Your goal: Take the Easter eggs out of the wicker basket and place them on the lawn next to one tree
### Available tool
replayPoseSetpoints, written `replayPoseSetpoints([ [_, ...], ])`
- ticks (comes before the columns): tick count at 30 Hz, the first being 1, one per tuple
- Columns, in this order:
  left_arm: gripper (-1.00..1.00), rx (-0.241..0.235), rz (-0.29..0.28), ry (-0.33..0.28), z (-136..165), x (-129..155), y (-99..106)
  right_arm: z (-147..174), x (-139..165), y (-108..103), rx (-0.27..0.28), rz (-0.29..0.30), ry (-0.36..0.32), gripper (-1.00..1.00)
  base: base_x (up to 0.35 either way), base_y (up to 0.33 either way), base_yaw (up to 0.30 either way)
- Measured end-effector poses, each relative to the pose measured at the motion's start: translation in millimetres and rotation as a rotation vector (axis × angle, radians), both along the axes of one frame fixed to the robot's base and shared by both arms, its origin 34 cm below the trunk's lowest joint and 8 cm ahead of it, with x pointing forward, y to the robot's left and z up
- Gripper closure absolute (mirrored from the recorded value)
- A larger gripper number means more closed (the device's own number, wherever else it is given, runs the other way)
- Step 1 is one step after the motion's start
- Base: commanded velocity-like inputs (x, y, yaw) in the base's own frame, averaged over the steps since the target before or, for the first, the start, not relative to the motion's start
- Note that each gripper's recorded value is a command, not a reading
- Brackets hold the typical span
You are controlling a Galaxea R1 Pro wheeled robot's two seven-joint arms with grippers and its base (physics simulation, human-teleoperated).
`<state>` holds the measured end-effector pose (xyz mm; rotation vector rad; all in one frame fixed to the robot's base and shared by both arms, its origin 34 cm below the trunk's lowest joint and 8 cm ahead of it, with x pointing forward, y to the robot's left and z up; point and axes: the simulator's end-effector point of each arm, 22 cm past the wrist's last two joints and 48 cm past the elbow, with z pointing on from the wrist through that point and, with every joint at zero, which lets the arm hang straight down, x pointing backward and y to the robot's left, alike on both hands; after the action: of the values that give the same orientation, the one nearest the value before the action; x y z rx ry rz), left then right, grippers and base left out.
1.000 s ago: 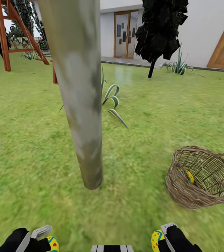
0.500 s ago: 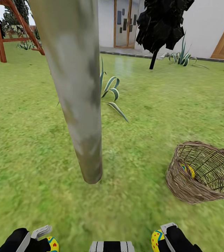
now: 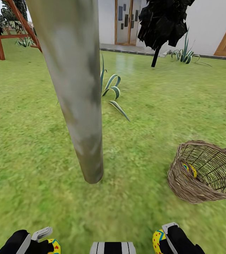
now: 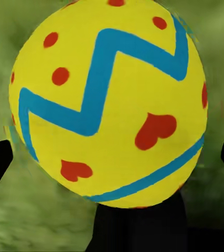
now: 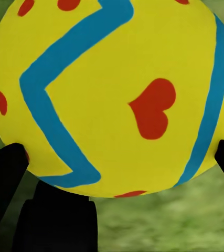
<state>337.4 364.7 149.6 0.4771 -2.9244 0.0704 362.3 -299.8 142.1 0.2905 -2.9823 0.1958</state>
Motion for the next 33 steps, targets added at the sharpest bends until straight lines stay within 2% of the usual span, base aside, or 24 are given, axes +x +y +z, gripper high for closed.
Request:
replayPoseSetpoints([
  [4,-1.0,0.001,0.001,0.001,-0.2,-0.5,-0.3,0.0,0.1,0.0,0.0,0.0,-0.001,1.0,0.0,0.0,0.0],
  [5,-1.0,0.0,0.001,0.001,-0.2,-0.5,-0.5,0.0,0.0,0.0,0.0,0.0,0.0,-1.0,0.0,0.0,0.0],
  [6,-1.0,0.0,0.0,0.002,-0.4,-0.6,-0.6,-3.4,-4.4,-4.4,-0.013,0.017,0.0,-1.0,0.0,0.0,0.0],
  [16,-1.0,-0.008,0.003,0.001,-1.3,-0.7,-5.1,-4.6,-6.8,-2.8,-0.003,0.0,0.003,-1.0,0.0,0.0,0.0],
  [33,-1.0,-0.019,-0.002,-0.065,17.0,22.0,-15.7,16.7,17.5,-0.8,0.0,-0.002,-0.067,-1.0,0.0,0.0,0.0],
])
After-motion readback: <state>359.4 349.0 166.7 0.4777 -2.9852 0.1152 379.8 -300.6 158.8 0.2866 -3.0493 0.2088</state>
